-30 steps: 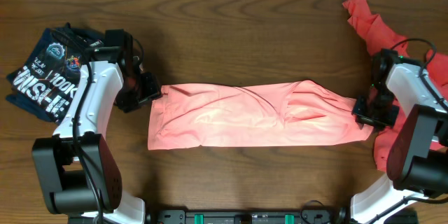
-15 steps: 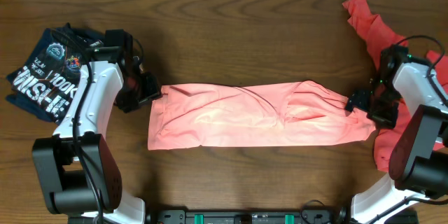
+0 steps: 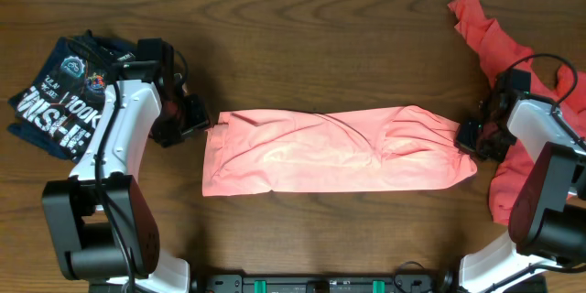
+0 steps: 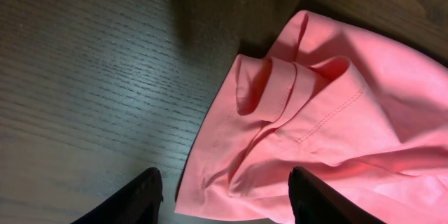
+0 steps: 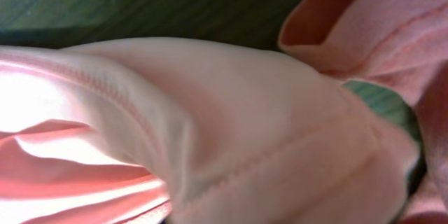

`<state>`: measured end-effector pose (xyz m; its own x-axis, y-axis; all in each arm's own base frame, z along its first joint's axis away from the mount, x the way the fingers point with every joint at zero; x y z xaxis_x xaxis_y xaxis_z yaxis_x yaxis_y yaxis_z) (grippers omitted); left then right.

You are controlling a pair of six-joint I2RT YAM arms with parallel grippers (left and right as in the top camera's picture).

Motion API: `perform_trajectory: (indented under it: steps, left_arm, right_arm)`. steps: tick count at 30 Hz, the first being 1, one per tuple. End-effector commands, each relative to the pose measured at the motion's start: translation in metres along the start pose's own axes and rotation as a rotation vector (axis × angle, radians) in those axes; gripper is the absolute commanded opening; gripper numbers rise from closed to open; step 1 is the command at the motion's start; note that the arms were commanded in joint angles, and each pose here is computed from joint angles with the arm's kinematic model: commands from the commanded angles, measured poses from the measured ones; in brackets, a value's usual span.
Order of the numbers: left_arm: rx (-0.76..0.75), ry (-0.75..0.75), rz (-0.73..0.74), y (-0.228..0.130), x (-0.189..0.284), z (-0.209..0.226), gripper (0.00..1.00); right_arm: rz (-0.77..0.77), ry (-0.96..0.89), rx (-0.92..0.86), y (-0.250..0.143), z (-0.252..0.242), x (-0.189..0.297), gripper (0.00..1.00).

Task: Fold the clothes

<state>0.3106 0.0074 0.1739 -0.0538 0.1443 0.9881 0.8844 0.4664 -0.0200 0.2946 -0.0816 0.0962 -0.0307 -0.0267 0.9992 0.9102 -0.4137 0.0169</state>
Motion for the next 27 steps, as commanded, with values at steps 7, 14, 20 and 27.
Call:
perform_trajectory:
  steps: [7, 14, 20, 27]
  left_arm:
    - [-0.009, 0.007, 0.009, -0.001, -0.001, 0.002, 0.60]
    - [-0.009, 0.007, 0.009, -0.001, -0.001, 0.002, 0.61]
    - [-0.009, 0.007, 0.009, -0.001, -0.001, 0.002, 0.62]
    - [-0.009, 0.007, 0.009, -0.001, -0.001, 0.002, 0.62]
  right_arm:
    - [-0.007, -0.001, 0.118, 0.015, 0.020, 0.050, 0.01]
    - [-0.023, 0.018, 0.343, -0.013, 0.088, 0.078, 0.01]
    - [0.020, 0.013, 0.501, -0.055, 0.153, 0.071, 0.01]
    - [-0.010, 0.040, 0.586, -0.094, 0.204, 0.068, 0.02]
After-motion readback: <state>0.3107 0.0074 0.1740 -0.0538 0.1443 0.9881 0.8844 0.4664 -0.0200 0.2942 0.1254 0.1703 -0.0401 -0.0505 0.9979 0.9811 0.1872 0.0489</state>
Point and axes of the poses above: each gripper's point midway between its finger pads, its own x axis back along the fingers, its own z axis along the line the jaws close on, y = z × x, the point moved 10 cm from there along x, back along the fingers, and after that the axes turned 6 degrees about x, right-handed, at the moved point
